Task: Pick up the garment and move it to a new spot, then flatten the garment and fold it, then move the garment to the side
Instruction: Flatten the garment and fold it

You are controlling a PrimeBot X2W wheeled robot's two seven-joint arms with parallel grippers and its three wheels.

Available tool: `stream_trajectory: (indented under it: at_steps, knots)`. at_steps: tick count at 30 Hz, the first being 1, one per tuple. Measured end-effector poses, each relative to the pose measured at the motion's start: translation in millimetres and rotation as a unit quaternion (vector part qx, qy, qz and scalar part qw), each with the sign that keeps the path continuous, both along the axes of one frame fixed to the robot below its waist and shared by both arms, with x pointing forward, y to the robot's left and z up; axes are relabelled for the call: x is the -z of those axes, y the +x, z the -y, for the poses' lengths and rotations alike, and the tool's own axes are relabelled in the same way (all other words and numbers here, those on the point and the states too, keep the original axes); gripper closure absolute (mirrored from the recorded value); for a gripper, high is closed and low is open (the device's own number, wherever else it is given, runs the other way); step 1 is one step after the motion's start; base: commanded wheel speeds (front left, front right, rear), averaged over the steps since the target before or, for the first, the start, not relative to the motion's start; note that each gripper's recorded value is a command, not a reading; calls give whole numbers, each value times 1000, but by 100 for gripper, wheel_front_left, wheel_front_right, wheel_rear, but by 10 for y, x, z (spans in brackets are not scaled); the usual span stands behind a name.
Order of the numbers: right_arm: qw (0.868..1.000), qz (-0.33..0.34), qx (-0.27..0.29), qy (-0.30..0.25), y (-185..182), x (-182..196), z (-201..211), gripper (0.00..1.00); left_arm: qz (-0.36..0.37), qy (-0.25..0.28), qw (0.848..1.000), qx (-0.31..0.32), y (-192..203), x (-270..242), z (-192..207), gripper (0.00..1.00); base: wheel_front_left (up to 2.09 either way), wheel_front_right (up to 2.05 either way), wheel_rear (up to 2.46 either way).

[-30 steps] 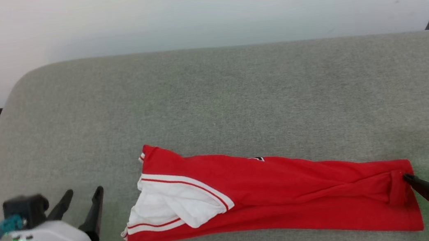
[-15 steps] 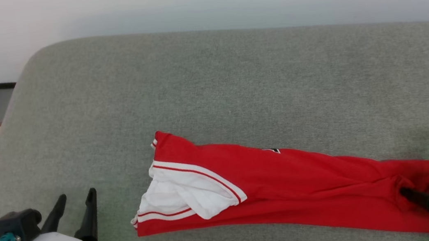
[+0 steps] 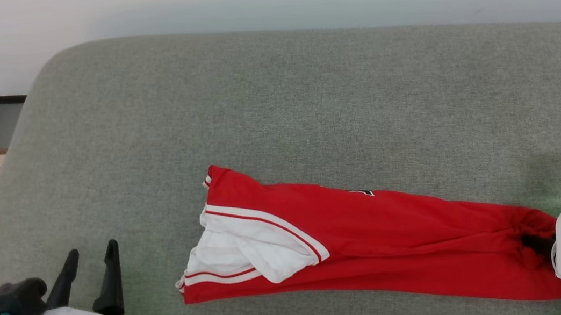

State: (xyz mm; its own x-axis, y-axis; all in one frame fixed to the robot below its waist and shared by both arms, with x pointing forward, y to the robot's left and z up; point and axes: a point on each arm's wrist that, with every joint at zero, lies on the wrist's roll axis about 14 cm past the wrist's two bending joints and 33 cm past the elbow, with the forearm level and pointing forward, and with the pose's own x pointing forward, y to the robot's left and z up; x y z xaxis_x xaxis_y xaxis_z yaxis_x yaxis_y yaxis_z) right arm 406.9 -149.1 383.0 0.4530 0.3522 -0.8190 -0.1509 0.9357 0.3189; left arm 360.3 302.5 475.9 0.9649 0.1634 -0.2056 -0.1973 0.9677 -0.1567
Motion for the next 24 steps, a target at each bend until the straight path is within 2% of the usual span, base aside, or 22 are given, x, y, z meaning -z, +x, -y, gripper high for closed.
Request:
stream_trajectory:
  at_steps: [9,20,24]
  knots:
    - [1000,20,24,0,85,-109,143,100,14,-2,1000,4,13,-32,27,0,0,0,0]
    - [991,47,103,-66,119,-323,978,100,19,-6,1000,8,7,-23,67,0,0,0,0]
    - [988,60,119,-72,117,-437,1111,100,18,-10,1000,11,-18,1,87,0,0,0,0]
